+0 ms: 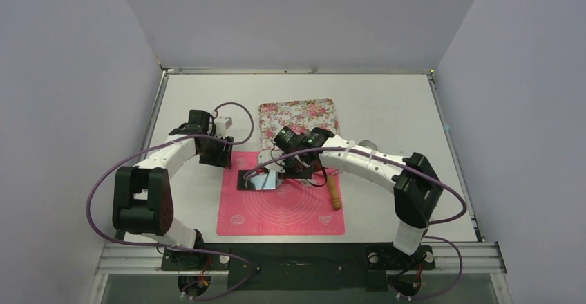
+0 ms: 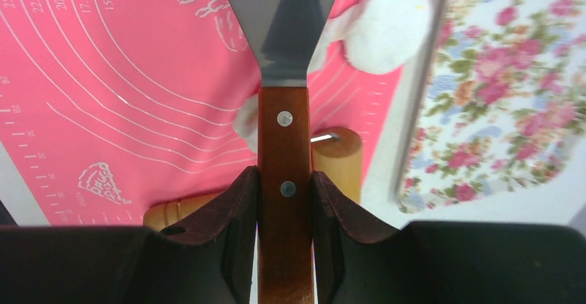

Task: Roll out the dumpling wrappers from the dough
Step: Pick up the spatula from the work surface, then scoop the dumpling wrapper from the work surface.

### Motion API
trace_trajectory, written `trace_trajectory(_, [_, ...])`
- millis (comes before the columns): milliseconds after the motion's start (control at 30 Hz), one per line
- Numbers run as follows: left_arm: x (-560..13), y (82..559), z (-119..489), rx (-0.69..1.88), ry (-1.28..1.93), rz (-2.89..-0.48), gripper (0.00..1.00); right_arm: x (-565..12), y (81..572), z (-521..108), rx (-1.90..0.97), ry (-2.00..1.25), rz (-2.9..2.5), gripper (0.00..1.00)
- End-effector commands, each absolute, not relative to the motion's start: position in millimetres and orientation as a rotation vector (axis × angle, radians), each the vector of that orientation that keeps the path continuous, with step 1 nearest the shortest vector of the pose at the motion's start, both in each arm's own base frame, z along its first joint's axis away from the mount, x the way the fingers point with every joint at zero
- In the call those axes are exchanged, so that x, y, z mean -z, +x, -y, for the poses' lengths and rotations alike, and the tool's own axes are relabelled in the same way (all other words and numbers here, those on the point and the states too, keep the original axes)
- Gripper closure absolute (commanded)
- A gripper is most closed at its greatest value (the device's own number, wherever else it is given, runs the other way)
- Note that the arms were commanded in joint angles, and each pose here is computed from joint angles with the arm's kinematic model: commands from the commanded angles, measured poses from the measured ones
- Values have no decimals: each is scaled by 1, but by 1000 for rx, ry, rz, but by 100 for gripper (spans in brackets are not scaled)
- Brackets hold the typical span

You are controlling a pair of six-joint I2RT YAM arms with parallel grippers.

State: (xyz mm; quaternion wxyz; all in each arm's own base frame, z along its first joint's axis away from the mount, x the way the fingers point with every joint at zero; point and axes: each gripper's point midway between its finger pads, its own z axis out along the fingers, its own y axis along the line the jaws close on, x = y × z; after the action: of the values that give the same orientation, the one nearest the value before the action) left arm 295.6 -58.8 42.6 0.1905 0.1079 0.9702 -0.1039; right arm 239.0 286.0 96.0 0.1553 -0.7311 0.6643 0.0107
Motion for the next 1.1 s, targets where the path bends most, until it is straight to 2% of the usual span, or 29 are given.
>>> trace_trajectory(0, [-52, 309, 63, 304, 325, -2653, 49, -185, 259, -284, -25, -1905, -1779, 100])
trace_trajectory(200, [-52, 307, 68, 326, 333, -2657, 49, -207, 276, -222, 84, -1728, -1945, 100])
trace_trajectory(400, [-42, 299, 81, 300, 437, -2684, 49, -198, 289, -156, 381, -1626, -2113, 100])
trace_trajectory(667, [-39, 299, 80, 282, 438, -2694, 49, -188, 287, -128, 542, -1570, -2220, 100])
trace_trajectory(1067, [-38, 298, 79, 278, 436, -2698, 49, -208, 259, -150, 451, -1672, -2148, 100])
